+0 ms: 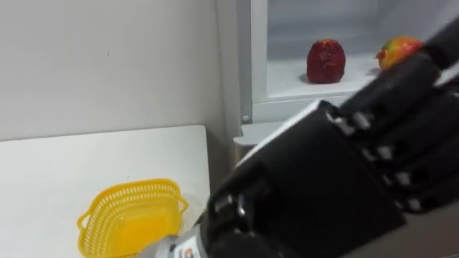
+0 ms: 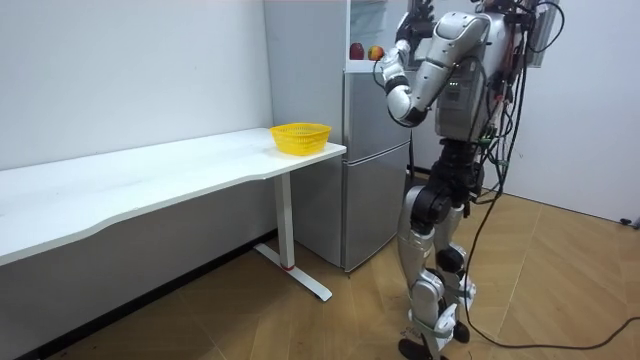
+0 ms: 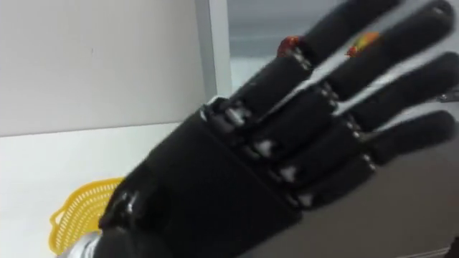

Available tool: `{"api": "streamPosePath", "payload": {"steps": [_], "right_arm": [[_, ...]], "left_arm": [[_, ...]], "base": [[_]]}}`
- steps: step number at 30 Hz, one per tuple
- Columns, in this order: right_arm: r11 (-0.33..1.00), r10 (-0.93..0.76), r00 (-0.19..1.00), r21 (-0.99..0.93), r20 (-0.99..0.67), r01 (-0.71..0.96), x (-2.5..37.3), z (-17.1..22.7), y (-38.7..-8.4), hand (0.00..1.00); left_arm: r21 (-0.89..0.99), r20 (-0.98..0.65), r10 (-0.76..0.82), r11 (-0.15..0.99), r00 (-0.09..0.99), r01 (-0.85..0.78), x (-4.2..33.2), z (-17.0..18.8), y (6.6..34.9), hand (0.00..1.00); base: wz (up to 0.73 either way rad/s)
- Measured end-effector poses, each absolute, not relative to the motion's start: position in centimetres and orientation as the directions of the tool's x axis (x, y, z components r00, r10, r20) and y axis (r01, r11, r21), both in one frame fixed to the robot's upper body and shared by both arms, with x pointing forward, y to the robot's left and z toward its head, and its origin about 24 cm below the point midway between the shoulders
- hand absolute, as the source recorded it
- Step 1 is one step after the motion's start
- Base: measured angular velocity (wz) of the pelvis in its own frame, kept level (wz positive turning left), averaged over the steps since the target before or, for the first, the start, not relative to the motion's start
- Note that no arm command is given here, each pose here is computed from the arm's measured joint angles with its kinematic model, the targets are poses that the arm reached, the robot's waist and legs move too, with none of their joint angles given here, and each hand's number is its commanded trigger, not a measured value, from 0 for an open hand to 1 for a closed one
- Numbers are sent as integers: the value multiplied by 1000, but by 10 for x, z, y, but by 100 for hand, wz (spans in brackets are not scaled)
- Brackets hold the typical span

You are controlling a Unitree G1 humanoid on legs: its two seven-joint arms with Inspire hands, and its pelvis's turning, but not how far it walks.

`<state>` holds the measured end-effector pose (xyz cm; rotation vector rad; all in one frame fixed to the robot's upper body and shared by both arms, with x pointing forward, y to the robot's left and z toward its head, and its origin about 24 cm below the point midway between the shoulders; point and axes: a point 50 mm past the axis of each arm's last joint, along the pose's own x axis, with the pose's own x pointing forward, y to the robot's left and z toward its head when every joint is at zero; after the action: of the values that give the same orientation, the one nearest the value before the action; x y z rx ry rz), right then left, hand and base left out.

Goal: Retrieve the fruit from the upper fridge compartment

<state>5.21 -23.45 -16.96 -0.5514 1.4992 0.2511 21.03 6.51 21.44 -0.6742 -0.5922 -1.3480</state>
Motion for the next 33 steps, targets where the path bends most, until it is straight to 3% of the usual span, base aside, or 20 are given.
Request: {"api": "streamPosePath", "payload": {"steps": [4, 6, 9, 12, 18, 24, 28, 33], "right_arm": [[902, -192, 59, -200, -980, -382, 34, -170, -240, 0], [921, -202, 42, -204, -979, -331, 21, -170, -242, 0], [940, -201, 16, -197, -979, -280, 5, -170, -244, 0], [945, -192, 5, -186, -981, -270, 0, -171, -241, 0], [963, -191, -4, -186, -982, -196, -4, -170, -244, 0], [968, -194, -15, -189, -981, -165, -16, -169, -246, 0], [969, -188, -9, -184, -982, -165, -13, -169, -246, 0], [969, -180, 1, -177, -984, -173, -9, -168, -248, 0]], "left_arm": [[-100, 710, -598, 438, 372, 893, 221, 214, 107, 0], [-89, 683, -504, 661, 529, 745, 222, 210, 135, 0], [-104, 632, -348, 847, 693, 521, 224, 202, 165, 0], [-145, 596, -156, 944, 788, 296, 221, 193, 194, 0], [-252, 552, 179, 967, 814, -42, 208, 188, 240, 0], [-279, 401, 528, 849, 748, -450, 187, 158, 291, 0], [-273, 366, 623, 782, 691, -561, 177, 151, 303, 0], [-153, 123, 719, 695, 684, -702, 165, 92, 324, 0]], "base": [[3], [18], [8], [11], [3], [6], [4], [3]]}}
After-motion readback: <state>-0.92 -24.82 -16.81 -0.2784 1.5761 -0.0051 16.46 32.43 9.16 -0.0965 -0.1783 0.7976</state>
